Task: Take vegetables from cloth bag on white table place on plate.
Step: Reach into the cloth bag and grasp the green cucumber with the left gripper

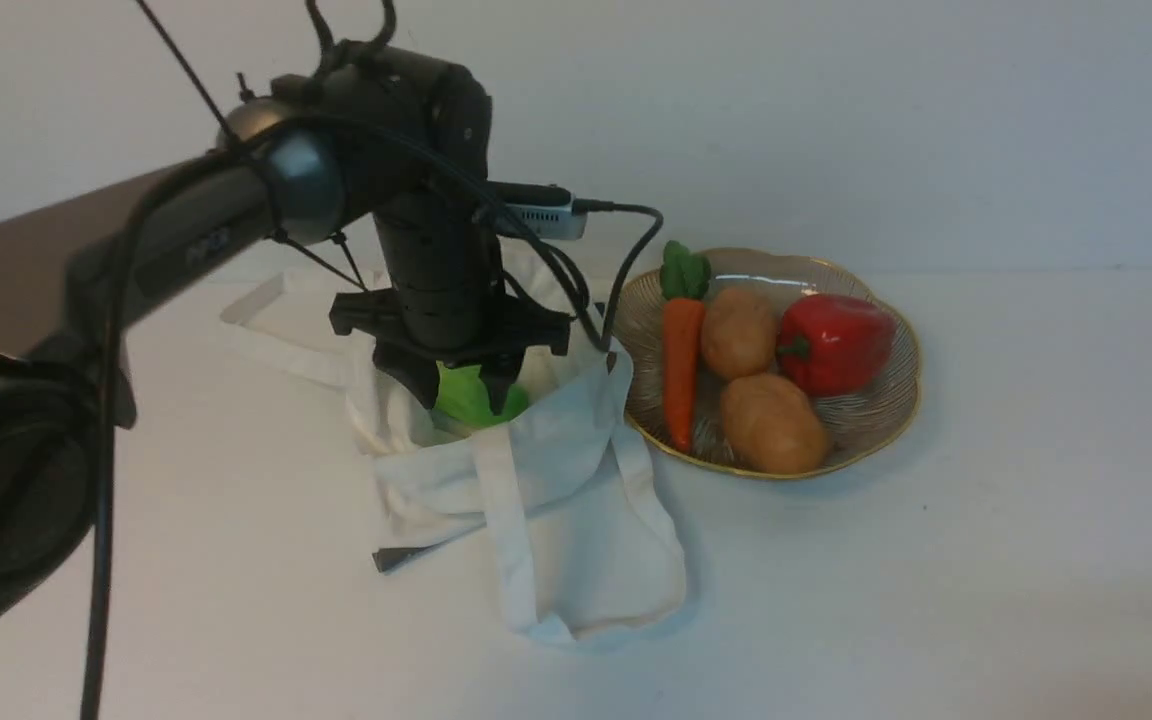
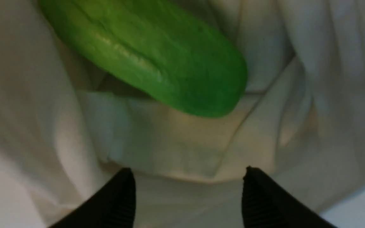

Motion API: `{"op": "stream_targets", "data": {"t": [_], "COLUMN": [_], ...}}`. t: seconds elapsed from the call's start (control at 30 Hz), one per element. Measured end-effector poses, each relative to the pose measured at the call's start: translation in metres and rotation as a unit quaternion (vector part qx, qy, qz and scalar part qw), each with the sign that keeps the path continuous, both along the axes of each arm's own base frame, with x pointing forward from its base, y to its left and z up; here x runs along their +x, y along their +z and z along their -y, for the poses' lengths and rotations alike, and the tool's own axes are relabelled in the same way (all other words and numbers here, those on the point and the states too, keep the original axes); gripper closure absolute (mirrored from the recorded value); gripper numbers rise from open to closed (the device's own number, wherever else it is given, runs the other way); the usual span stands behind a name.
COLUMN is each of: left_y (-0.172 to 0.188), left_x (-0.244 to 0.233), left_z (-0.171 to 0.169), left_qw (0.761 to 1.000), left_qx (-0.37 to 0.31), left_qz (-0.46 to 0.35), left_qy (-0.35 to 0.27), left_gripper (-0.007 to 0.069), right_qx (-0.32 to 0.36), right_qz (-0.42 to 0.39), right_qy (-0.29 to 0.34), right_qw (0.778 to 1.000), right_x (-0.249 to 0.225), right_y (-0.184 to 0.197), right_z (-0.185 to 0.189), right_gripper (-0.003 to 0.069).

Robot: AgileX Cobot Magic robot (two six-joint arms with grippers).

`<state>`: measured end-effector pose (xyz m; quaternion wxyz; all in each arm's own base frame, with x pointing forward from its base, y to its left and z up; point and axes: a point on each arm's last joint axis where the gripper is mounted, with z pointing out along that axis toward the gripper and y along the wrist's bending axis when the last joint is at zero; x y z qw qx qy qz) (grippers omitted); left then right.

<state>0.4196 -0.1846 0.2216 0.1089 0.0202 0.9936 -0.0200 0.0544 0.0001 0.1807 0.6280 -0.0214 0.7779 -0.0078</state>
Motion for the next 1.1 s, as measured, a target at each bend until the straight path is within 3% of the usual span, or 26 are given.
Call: {"op": "stream_targets", "data": {"t": [0.13, 0.37, 0.57, 0.8, 1.1], "left_y": [0.002, 0.003, -0.010, -0.033, -0.061], "left_x": [0.008, 0.013, 0.019, 0.025, 0.030], "left_z": [0.004, 0.002, -0.002, 0.000, 0.002], "left_qw": [0.997, 0.982, 0.952, 0.924, 0.922], "left_qx": [-0.022, -0.046, -0.048, -0.064, -0.053], "left_qz": [0.043, 0.066, 0.073, 0.070, 0.057], "left_qy": [0.062, 0.174, 0.294, 0.371, 0.379], "left_gripper": [0.0166, 0.0165, 0.0165, 0.0165, 0.0165], "right_qx": [0.000, 0.000, 0.000, 0.000, 0.000], "right_qz": [0.000, 0.000, 0.000, 0.000, 0.000], "right_qy": [0.000, 0.000, 0.000, 0.000, 0.000], "right_qw": [1.000, 1.000, 1.000, 1.000, 1.000], "right_x": [0.000, 0.000, 0.000, 0.000, 0.000], "right_y": [0.000, 0.000, 0.000, 0.000, 0.000], "right_z": [0.000, 0.000, 0.000, 0.000, 0.000], "right_gripper": [0.0673, 0.0673, 0.0673, 0.0673, 0.0673]}}
